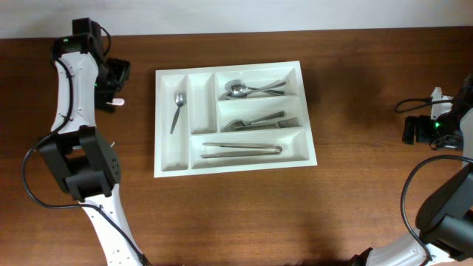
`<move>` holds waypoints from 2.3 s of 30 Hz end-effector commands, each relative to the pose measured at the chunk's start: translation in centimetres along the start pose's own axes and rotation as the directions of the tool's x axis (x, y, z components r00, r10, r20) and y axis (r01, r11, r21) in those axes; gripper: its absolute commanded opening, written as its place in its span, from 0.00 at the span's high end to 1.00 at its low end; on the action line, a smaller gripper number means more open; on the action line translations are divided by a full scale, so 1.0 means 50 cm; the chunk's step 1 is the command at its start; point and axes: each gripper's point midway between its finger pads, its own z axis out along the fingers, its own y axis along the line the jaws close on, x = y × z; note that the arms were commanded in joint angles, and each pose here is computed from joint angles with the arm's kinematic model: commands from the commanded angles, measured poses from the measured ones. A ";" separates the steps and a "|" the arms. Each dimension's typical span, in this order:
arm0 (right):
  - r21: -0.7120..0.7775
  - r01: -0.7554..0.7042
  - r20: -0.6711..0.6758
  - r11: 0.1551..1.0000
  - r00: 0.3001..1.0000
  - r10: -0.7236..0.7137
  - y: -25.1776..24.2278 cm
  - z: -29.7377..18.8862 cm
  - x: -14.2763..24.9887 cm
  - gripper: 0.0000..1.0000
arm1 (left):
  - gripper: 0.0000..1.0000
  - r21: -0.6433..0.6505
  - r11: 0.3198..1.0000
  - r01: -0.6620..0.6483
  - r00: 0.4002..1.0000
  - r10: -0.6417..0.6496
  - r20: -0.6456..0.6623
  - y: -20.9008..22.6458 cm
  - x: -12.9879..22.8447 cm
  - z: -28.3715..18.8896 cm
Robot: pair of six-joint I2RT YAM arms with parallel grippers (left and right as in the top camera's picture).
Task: Pack container
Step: 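Open the left gripper and retract it left, then move the left gripper over the white plastic knife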
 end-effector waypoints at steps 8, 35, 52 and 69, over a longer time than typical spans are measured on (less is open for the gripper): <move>0.013 -0.009 0.011 1.000 1.000 0.008 -0.005 -0.008 -0.002 0.01 | 0.00 0.101 0.956 0.274 0.959 -0.280 0.053 -0.013 -0.102 -0.007; 0.013 -0.009 0.011 1.000 1.000 0.008 -0.005 -0.008 -0.002 0.01 | 0.00 -0.113 0.969 0.220 0.975 -0.217 0.040 0.099 -0.139 0.133; 0.013 -0.009 0.011 1.000 1.000 0.008 -0.005 -0.008 -0.002 0.01 | 0.98 -0.034 0.975 0.220 0.975 -0.219 0.037 0.063 -0.150 0.137; 0.013 -0.009 0.011 1.000 1.000 0.008 -0.005 -0.008 -0.002 0.01 | 0.98 0.172 0.978 0.116 0.991 -0.126 0.051 -0.045 -0.161 0.135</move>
